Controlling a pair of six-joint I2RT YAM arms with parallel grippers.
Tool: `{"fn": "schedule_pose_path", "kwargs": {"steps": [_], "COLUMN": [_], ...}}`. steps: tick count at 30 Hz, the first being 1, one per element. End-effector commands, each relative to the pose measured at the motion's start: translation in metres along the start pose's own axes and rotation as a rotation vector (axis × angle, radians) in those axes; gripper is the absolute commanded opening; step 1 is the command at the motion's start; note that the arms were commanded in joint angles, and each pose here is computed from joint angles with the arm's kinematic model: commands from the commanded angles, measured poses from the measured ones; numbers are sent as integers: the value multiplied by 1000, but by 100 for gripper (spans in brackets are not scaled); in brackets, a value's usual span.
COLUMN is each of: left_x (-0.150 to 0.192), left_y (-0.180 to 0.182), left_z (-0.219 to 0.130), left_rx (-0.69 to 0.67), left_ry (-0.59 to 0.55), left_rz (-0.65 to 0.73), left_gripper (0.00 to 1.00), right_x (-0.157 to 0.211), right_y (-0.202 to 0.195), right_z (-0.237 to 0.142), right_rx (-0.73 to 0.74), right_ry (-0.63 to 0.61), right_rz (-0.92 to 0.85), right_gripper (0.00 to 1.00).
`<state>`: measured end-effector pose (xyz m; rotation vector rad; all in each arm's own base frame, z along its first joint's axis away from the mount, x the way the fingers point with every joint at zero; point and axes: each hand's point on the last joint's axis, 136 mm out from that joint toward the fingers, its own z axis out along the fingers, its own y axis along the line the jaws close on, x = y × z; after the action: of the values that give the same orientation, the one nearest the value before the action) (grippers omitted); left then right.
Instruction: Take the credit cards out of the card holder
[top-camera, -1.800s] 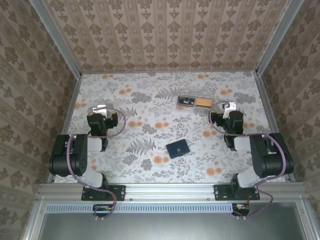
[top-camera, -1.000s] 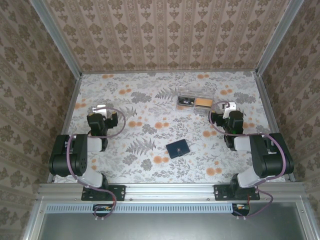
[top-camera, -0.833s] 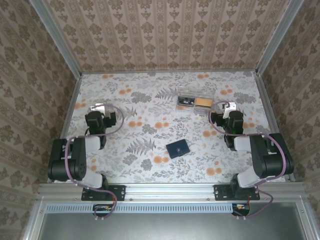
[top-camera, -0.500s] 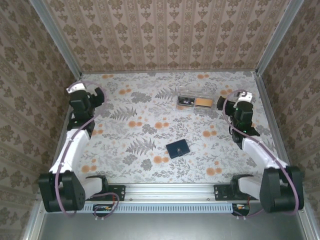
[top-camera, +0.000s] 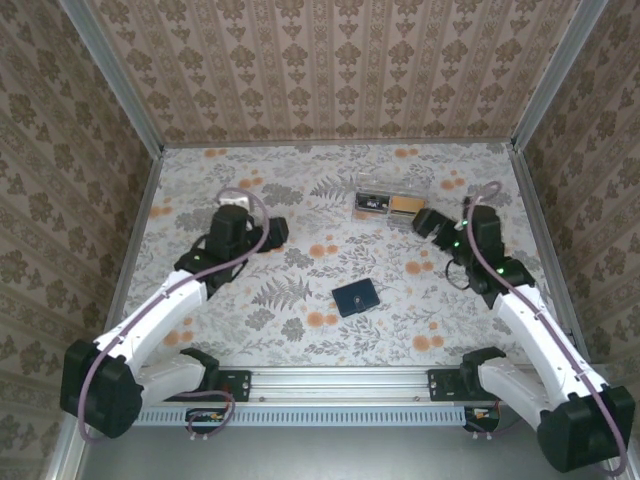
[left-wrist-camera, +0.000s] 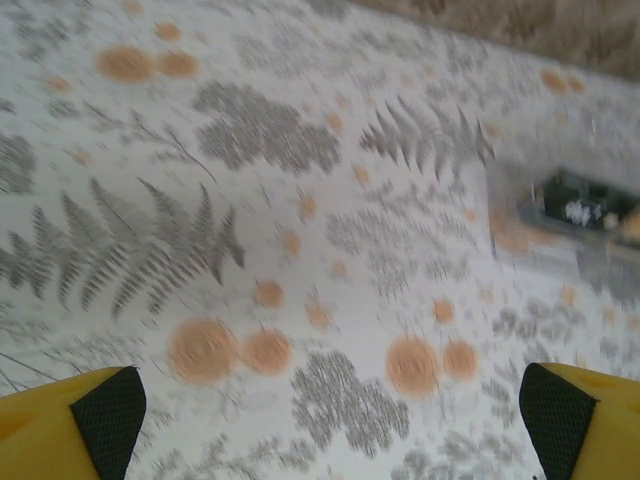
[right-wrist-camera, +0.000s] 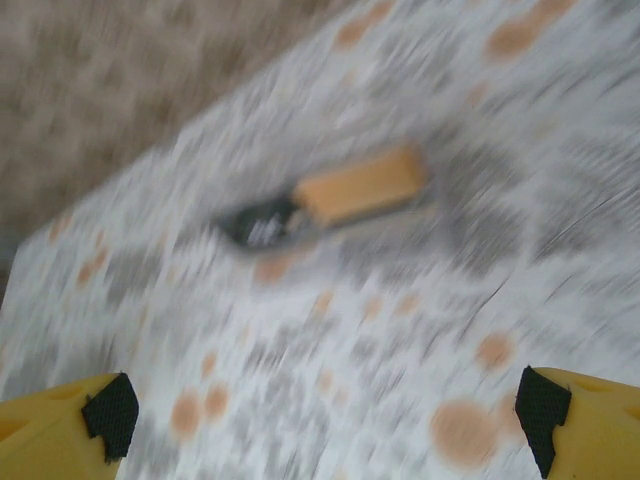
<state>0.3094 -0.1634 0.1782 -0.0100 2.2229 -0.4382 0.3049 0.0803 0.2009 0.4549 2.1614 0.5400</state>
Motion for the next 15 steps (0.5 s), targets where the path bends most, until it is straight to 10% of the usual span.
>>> {"fn": "schedule_pose_path", "kwargs": {"steps": [1, 15], "left_x": [15, 23], "left_y": [0, 7], "left_z": [-1, -20], "left_rx": [-82, -103], "left_ry": [-9, -119], "left_rz": [31, 37], "left_gripper": [100, 100], "right_x": [65, 215], "right_y": [7, 30], "right_z": [-14, -23], "right_rx": [-27, -144], "right_ry": [201, 515], "right_rz": [-32, -102], "right_gripper": [100, 100]}}
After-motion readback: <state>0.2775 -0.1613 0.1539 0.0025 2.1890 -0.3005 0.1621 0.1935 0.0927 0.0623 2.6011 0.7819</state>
